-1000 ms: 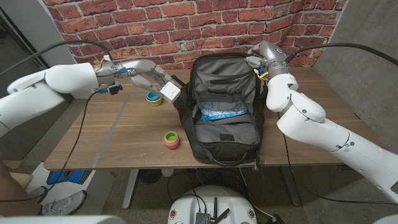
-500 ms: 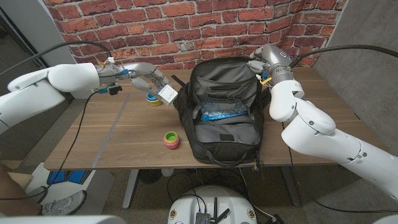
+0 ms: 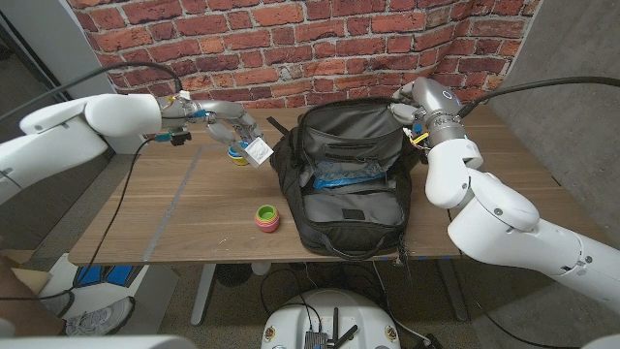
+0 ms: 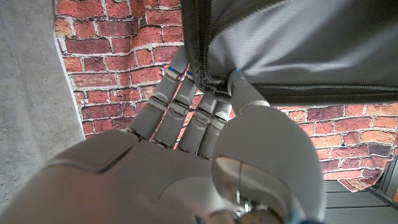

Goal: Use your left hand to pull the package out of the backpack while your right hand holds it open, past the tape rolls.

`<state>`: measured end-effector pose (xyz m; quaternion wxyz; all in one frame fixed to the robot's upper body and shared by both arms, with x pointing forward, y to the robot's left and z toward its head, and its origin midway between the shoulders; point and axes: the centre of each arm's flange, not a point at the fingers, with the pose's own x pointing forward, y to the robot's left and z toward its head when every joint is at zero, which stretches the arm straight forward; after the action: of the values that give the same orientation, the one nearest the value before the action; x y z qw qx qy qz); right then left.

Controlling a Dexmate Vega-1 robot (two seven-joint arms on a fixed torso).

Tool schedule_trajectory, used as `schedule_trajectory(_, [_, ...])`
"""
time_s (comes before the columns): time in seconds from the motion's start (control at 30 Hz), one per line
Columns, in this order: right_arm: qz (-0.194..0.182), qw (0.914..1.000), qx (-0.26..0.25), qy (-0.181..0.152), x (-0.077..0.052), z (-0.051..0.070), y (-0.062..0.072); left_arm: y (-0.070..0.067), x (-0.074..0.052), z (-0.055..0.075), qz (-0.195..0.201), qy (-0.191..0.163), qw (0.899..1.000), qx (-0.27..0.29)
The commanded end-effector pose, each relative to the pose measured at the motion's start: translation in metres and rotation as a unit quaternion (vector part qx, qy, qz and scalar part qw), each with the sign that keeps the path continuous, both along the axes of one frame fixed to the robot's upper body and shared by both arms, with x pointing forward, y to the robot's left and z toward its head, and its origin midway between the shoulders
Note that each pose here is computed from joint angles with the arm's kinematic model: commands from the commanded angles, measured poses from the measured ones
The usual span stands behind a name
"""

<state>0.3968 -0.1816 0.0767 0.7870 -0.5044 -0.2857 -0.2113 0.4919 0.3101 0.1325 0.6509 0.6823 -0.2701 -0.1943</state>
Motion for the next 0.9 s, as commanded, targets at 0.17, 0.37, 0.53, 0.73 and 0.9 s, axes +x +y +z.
schedule_trajectory(0.17, [-0.005,1.0,0.008,0.001,-0.014,-0.025,-0.007,-0.01,0.015,0.0,0.037,-0.014,0.996,0.077])
schedule_trajectory(0.37, [-0.001,0.9999,0.012,-0.008,-0.015,-0.034,-0.007,-0.012,0.019,-0.003,0.054,-0.025,0.993,0.105])
schedule_trajectory(0.53, [0.002,0.9999,0.01,-0.011,-0.016,-0.043,-0.009,-0.013,0.022,-0.005,0.051,-0.02,0.993,0.109])
schedule_trajectory(0.73, [0.003,0.9998,0.019,-0.003,-0.019,-0.055,-0.015,-0.014,0.026,-0.007,0.062,-0.024,0.991,0.113])
schedule_trajectory(0.9, [-0.007,0.9996,0.025,0.005,-0.023,-0.066,-0.019,-0.016,0.03,-0.009,0.072,-0.032,0.989,0.128])
